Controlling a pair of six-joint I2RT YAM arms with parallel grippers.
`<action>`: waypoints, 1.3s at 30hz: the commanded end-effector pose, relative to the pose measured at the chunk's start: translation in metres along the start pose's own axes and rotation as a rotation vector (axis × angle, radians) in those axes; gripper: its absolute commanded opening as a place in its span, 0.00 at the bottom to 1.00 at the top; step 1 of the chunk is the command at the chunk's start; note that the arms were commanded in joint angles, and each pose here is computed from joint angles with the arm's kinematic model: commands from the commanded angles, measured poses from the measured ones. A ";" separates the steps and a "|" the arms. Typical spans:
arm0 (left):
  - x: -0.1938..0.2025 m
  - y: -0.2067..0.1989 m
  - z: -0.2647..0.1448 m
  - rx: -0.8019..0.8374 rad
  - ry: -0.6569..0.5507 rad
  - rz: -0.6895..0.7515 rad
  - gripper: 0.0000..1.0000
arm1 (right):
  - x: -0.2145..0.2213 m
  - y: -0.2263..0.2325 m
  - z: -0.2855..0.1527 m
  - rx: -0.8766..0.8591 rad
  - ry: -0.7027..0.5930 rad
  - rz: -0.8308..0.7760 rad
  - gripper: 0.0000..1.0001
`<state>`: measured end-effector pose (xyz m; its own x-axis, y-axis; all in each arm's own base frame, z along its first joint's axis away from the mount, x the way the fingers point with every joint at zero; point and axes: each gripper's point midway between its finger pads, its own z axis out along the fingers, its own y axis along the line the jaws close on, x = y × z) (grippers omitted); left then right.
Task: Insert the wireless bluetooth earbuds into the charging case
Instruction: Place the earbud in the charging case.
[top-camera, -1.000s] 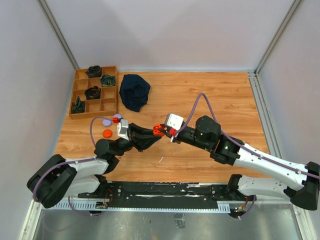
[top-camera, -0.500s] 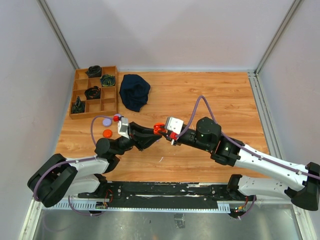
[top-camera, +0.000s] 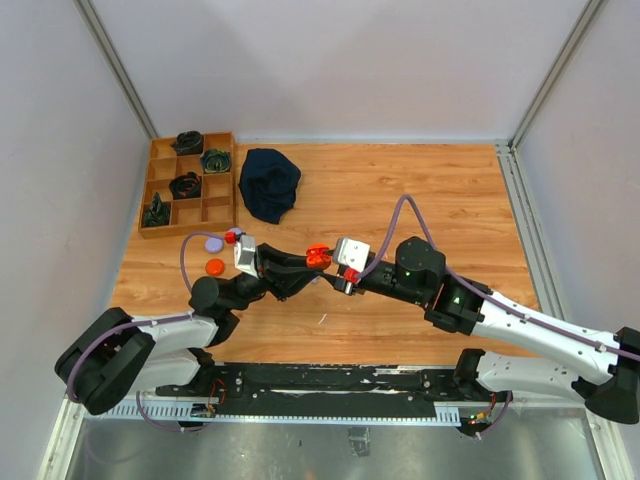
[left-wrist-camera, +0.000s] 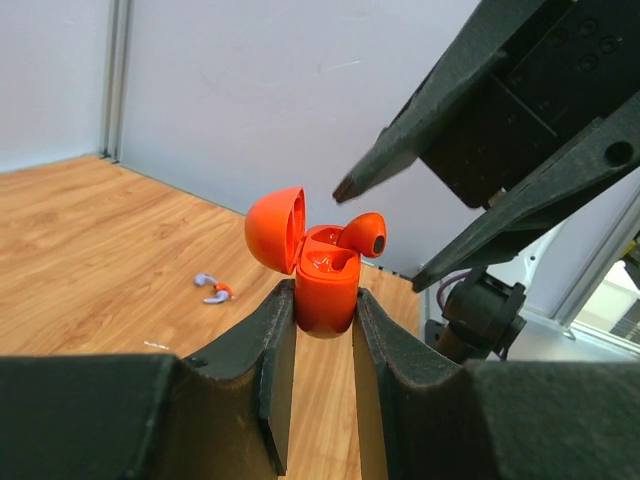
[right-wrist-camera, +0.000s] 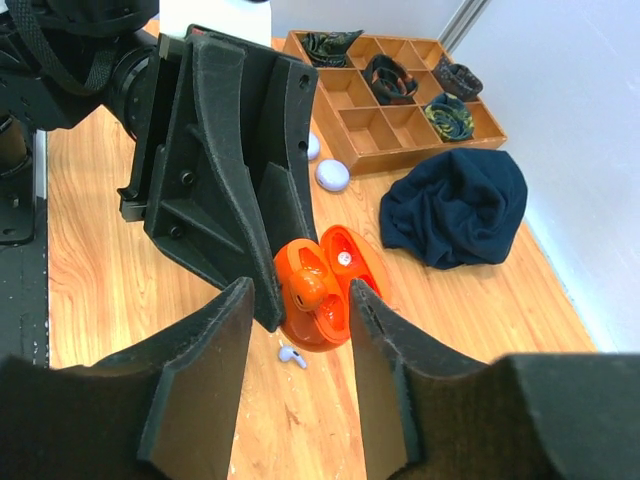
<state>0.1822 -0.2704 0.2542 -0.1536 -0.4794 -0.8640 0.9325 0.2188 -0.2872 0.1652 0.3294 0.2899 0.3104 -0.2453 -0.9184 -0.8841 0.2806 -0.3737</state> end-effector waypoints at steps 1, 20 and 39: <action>-0.009 0.003 -0.002 -0.012 -0.040 0.092 0.00 | -0.021 -0.006 -0.010 0.033 -0.047 0.012 0.49; -0.019 0.039 -0.007 -0.234 -0.022 0.293 0.00 | -0.025 -0.051 0.001 0.312 0.008 0.321 0.83; -0.024 0.016 -0.004 -0.132 -0.054 0.256 0.00 | 0.023 -0.062 -0.010 0.425 0.183 0.222 0.83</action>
<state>0.2112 -0.2514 0.2490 0.0624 -0.3925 -0.9176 0.8612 0.4858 -0.1492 0.2221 0.3093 0.2932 0.0120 -0.2508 -0.9680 -0.7259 0.6636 -0.1810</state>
